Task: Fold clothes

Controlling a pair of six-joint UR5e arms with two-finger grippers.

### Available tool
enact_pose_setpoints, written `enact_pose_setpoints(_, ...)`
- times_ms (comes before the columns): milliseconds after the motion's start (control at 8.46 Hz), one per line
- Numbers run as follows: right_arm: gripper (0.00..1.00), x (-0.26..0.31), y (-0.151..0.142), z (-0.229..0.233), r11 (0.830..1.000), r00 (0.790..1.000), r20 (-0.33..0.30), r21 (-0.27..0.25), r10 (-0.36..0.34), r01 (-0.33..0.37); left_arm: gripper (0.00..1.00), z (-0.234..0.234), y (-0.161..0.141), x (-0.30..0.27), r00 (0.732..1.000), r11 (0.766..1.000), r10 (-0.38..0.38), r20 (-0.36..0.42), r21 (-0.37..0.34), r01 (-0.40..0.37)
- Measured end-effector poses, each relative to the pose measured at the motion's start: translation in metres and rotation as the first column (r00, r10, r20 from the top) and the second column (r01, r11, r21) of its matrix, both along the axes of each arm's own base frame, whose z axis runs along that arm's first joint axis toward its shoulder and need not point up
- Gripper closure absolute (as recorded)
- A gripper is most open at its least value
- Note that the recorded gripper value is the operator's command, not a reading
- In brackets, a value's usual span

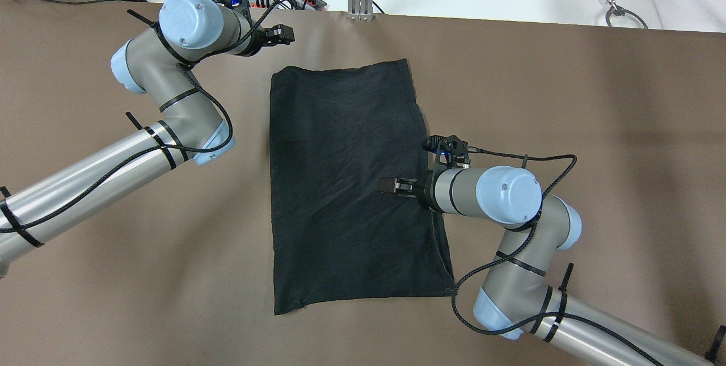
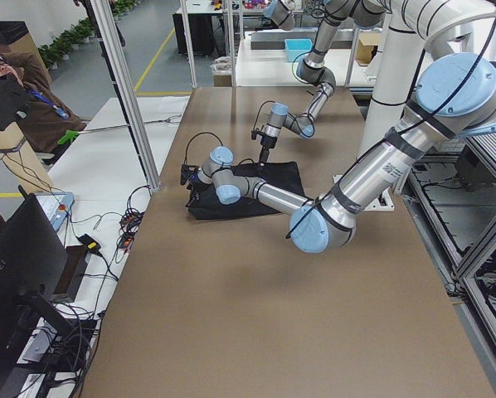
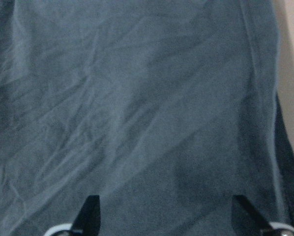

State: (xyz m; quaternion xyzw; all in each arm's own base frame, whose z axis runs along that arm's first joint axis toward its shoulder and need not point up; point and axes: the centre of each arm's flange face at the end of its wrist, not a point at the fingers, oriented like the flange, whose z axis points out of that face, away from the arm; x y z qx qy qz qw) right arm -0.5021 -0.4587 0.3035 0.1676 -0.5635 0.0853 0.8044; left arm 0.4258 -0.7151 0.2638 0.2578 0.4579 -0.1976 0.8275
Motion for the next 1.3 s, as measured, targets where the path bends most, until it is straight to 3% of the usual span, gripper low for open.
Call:
enact_pose_setpoints(591,0.06,0.013,0.008,0.053,0.999,0.998,-0.056,-0.041,-0.005,0.002,0.05,0.001,-0.001,-0.001,1.0,1.0,-0.001,0.007,0.0,0.001)
enact_pose_setpoints(945,0.05,0.046,0.008,0.013,0.998,0.999,0.038,-0.061,-0.024,0.027,0.05,0.001,-0.001,-0.002,1.0,1.0,-0.001,0.006,0.001,0.001)
enact_pose_setpoints(1300,0.05,0.072,0.026,-0.009,0.985,0.989,0.146,-0.172,-0.003,0.029,0.05,-0.001,-0.001,-0.002,1.0,1.0,-0.003,-0.001,0.006,0.003)
